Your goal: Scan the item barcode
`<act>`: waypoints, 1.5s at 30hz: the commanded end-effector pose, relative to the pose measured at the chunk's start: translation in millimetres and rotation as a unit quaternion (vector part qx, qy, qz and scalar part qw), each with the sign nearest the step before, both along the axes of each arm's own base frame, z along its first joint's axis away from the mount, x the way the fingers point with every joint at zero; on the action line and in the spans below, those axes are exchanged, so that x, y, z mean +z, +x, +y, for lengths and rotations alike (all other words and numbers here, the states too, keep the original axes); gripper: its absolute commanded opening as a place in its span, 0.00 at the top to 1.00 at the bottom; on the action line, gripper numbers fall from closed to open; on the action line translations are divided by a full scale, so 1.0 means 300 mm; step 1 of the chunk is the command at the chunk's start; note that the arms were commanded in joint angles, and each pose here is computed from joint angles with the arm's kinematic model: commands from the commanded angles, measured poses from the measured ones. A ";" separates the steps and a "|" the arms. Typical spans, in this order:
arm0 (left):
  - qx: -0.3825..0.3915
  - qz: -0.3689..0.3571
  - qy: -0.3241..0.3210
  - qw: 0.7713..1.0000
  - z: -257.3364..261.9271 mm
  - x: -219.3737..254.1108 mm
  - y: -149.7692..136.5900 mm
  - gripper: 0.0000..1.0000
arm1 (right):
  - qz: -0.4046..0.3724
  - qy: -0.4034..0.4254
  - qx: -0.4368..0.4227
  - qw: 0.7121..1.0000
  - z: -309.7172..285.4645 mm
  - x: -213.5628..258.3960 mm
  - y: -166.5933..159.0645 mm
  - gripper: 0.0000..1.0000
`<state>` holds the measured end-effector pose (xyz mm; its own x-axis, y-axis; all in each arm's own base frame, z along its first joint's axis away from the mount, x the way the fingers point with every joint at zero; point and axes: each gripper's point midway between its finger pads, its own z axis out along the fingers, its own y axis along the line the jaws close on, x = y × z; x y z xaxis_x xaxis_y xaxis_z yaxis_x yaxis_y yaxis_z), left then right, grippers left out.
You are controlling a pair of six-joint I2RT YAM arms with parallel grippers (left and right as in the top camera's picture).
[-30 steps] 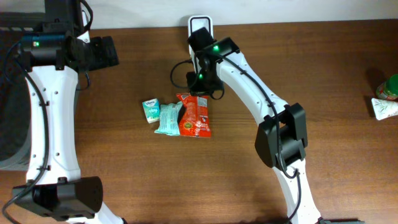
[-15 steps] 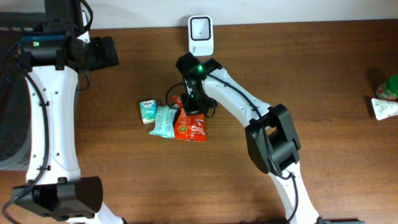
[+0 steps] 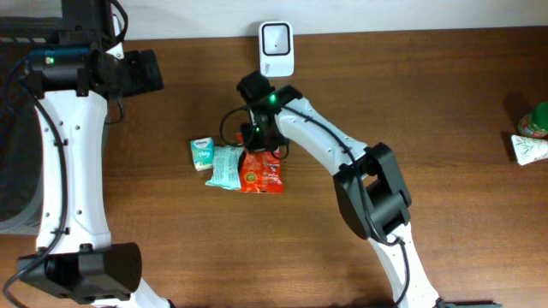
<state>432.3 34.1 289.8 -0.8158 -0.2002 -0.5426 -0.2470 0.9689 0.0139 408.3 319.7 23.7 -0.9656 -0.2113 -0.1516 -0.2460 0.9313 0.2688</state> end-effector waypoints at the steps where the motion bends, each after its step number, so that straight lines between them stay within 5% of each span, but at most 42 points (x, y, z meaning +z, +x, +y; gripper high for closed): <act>1: 0.007 -0.008 0.000 1.000 0.005 0.019 0.001 0.01 | 0.000 0.012 0.000 1.000 0.028 0.000 0.001 0.96; 6: 0.007 -0.008 0.000 1.000 0.005 0.019 0.001 0.01 | -0.012 -0.015 -0.004 1.000 -0.102 0.252 0.072 0.90; 7: 0.007 -0.008 0.000 1.000 0.005 0.019 0.001 0.01 | -0.007 -0.043 0.002 0.999 -0.154 0.265 0.060 0.70; 8: 0.007 -0.008 0.000 1.000 0.005 0.019 0.001 0.01 | 0.002 -0.069 -0.006 0.998 -0.201 0.257 0.050 0.37; 10: 0.007 -0.008 0.000 1.000 0.005 0.019 0.001 0.01 | 0.036 -0.073 -0.017 0.997 -0.252 0.218 0.029 0.05; 12: 0.007 -0.008 0.000 1.000 0.005 0.019 0.001 0.01 | 0.066 -0.056 -0.007 0.996 -0.266 0.164 0.007 0.01; 18: 0.007 -0.008 0.000 1.000 0.005 0.019 0.001 0.01 | 0.153 0.176 0.057 0.971 -0.096 0.015 -0.104 0.01; 24: 0.007 -0.008 0.000 1.000 0.005 0.019 0.001 0.01 | 0.150 0.228 0.070 0.960 -0.029 -0.028 -0.130 0.28; 25: 0.007 -0.008 0.000 1.000 0.005 0.019 0.001 0.01 | 0.145 0.228 0.073 0.960 -0.017 -0.032 -0.130 0.40; 26: 0.007 -0.008 0.000 1.000 0.005 0.019 0.001 0.01 | 0.139 0.212 0.067 0.965 -0.019 -0.047 -0.124 0.71; 28: 0.007 -0.008 0.000 1.000 0.005 0.019 0.001 0.01 | 0.128 0.176 0.036 0.975 -0.042 -0.077 -0.094 0.96; 35: 0.007 -0.008 0.000 1.000 0.005 0.019 0.001 0.01 | 0.089 0.179 0.010 0.980 -0.059 0.043 0.013 0.96; 40: 0.007 -0.008 0.000 1.000 0.004 0.019 0.001 0.01 | 0.070 0.051 -0.025 0.996 -0.199 -0.003 0.034 0.96; 41: 0.007 -0.008 0.000 1.000 0.004 0.019 0.001 0.01 | 0.081 0.065 -0.022 0.994 -0.188 0.006 0.022 0.80; 42: 0.007 -0.008 0.000 1.000 0.004 0.019 0.001 0.01 | 0.091 0.085 -0.018 0.992 -0.166 0.016 0.010 0.41; 43: 0.007 -0.008 0.000 1.000 0.004 0.019 0.001 0.01 | 0.092 0.095 -0.009 0.991 -0.144 0.021 0.003 0.14; 45: 0.007 -0.008 0.000 1.000 0.004 0.019 0.001 0.01 | 0.082 0.122 0.019 0.989 -0.095 0.038 0.000 0.09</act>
<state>432.3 33.9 289.8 -0.8158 -0.2002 -0.5426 -0.2469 0.9689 0.0137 404.0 274.3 19.2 -0.9831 -0.1823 0.0167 -0.1529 0.8678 0.4728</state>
